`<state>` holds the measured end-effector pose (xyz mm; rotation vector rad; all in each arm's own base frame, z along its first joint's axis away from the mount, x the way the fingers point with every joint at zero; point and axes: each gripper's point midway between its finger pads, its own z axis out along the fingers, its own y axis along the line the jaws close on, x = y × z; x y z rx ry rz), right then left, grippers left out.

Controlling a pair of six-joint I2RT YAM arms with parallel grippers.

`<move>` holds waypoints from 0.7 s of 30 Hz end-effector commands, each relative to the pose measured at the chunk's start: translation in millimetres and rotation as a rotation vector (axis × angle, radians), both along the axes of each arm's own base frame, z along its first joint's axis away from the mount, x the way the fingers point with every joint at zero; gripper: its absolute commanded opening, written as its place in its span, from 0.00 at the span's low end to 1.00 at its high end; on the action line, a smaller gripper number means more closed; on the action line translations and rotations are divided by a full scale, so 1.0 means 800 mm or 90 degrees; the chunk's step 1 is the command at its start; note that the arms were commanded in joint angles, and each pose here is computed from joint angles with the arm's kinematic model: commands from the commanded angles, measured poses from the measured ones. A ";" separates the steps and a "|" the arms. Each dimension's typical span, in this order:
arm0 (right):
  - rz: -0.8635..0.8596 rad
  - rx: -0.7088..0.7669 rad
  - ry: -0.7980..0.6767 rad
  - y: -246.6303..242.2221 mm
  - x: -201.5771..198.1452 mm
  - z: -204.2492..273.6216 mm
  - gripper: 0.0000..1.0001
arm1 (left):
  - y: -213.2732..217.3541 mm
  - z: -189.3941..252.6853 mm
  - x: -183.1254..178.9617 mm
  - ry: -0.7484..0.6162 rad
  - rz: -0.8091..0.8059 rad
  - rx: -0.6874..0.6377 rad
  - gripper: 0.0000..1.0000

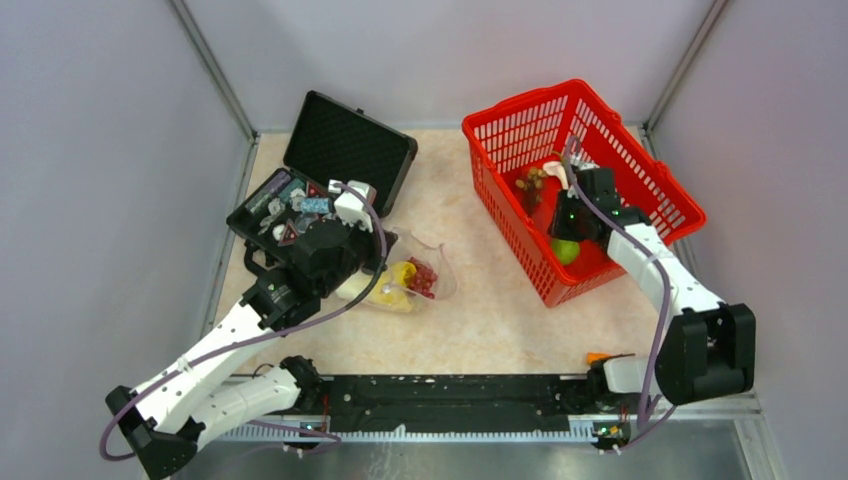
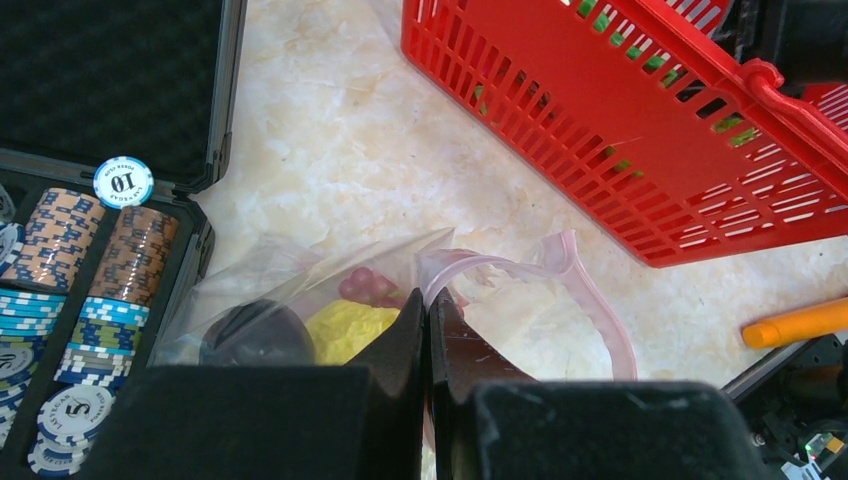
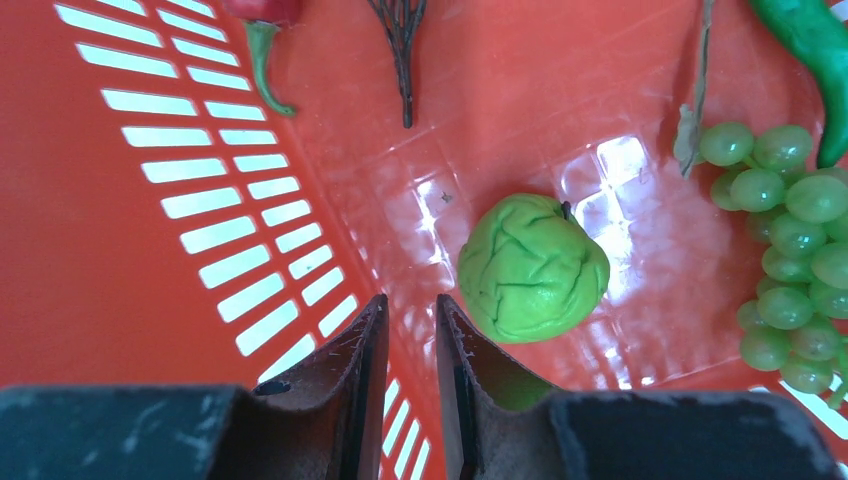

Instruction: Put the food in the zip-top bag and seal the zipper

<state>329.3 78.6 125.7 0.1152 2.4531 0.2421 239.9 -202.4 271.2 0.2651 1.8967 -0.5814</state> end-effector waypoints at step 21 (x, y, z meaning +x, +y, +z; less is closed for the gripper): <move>-0.007 -0.005 -0.221 -0.016 0.015 0.128 0.30 | -0.006 0.012 0.011 -0.022 0.013 -0.031 0.00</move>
